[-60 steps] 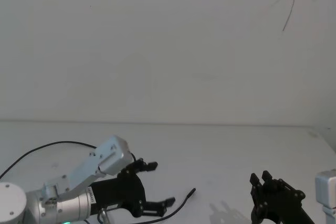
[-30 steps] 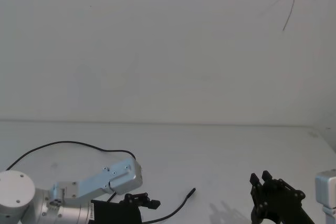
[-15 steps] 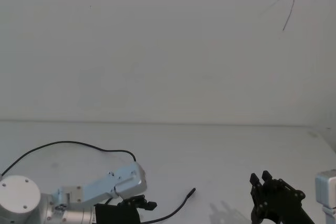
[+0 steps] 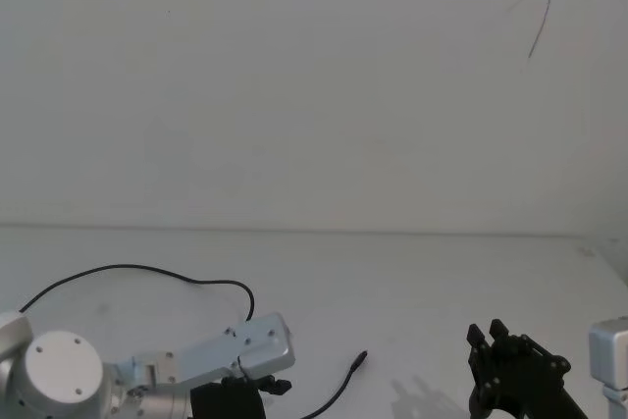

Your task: Pick up the data cable with the one hand.

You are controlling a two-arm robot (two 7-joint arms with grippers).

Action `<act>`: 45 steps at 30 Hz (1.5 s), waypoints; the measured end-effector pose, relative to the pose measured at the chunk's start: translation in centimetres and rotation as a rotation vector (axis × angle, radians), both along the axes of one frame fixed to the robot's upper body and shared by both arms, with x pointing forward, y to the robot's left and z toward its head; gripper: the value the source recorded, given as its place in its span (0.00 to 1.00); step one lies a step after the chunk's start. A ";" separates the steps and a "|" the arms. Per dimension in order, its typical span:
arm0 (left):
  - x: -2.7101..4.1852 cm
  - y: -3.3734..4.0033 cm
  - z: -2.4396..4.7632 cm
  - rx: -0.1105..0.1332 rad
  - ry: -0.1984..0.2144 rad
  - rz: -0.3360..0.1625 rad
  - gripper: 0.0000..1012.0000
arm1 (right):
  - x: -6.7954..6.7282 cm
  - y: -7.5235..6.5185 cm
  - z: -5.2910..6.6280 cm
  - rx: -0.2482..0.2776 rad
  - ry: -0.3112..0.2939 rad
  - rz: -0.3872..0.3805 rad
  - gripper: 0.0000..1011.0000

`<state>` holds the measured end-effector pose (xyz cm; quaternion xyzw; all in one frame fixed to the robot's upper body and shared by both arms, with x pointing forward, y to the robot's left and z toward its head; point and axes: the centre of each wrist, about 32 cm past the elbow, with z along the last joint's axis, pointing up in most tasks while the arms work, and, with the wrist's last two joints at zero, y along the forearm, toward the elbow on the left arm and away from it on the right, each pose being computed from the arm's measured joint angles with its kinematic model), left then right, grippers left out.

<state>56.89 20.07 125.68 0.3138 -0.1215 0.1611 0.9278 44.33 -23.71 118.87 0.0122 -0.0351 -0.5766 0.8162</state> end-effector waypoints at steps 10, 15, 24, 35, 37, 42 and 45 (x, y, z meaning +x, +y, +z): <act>0.03 -0.75 0.00 0.038 -0.019 0.027 0.62 | 0.0 0.0 0.0 0.000 0.000 0.000 0.25; 0.03 -0.95 -0.01 0.049 -0.025 0.034 0.45 | 0.0 0.0 0.0 0.000 0.000 0.000 0.25; 0.04 -1.17 0.00 0.061 -0.032 0.043 0.18 | 0.0 0.0 0.0 0.000 0.000 0.000 0.25; 0.04 -1.27 0.00 0.066 -0.035 0.046 0.05 | 0.0 0.0 0.0 0.000 0.000 0.000 0.25; 0.05 -1.26 0.01 0.066 -0.035 0.046 0.05 | 0.0 0.0 0.0 0.000 0.000 0.000 0.25; 0.07 -0.88 0.05 0.038 -0.035 0.029 0.05 | 0.0 0.0 0.0 0.000 0.000 0.000 0.25; 0.08 -0.45 0.04 0.012 -0.031 0.012 0.05 | 0.0 0.0 0.0 0.000 0.000 0.000 0.25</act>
